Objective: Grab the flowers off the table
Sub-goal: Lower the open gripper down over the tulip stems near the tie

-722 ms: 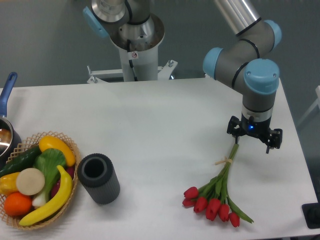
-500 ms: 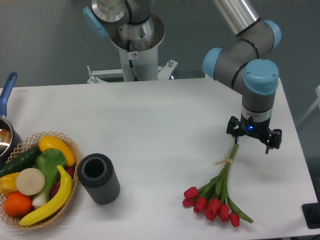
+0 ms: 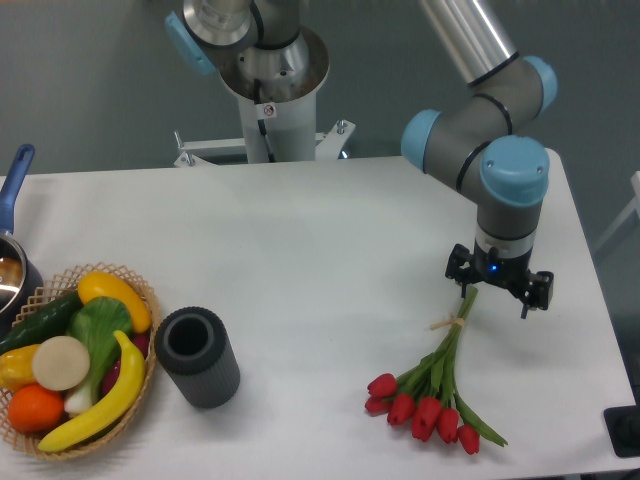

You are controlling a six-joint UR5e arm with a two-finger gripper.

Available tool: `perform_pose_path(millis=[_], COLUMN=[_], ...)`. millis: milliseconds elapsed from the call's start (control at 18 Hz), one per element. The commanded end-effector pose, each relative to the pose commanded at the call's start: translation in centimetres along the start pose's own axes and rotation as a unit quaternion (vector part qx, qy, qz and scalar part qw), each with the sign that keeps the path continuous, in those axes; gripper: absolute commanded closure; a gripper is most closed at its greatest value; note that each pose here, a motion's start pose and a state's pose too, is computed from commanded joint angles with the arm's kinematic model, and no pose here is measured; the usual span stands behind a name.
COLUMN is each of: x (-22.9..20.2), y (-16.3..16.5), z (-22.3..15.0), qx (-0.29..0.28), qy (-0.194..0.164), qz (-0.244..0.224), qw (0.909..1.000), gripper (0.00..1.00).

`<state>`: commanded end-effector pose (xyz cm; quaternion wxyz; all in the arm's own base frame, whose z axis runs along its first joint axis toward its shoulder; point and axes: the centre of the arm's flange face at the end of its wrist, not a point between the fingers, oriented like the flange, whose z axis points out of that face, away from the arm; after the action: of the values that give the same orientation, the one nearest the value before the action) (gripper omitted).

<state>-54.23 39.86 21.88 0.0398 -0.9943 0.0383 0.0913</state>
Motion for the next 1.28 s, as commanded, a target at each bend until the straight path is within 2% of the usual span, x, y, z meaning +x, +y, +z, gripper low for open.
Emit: perform_pose_path(millis=[167, 333, 667, 722, 833, 1000, 1222, 1278], x=[1.0, 1.2, 1.9, 2.3, 2.9, 3.2, 2.9, 2.8], y=[-1.4, -1.9, -2.5, -2.7, -3.0, -3.5, -3.8, -3.7], z=[2.1, 2.4, 3.6, 3.7, 4.1, 4.3, 4.0, 4.0], qx=[-0.004, -0.003, -0.006, -0.007, -0.009, -0.009, -0.007, -0.007], qy=[0.016, 0.017, 0.026, 0.029, 0.034, 0.035, 0.031, 0.031], qz=[0.006, -0.007, 0.0, 0.002, 0.005, 0.001, -0.016, -0.017], qw=[0.9999, 0.9998, 0.9996, 0.9996, 0.9994, 0.9994, 0.9994, 0.9994], gripper=[0.0, 0.0, 0.01, 0.06, 0.3, 0.44, 0.82, 0.87])
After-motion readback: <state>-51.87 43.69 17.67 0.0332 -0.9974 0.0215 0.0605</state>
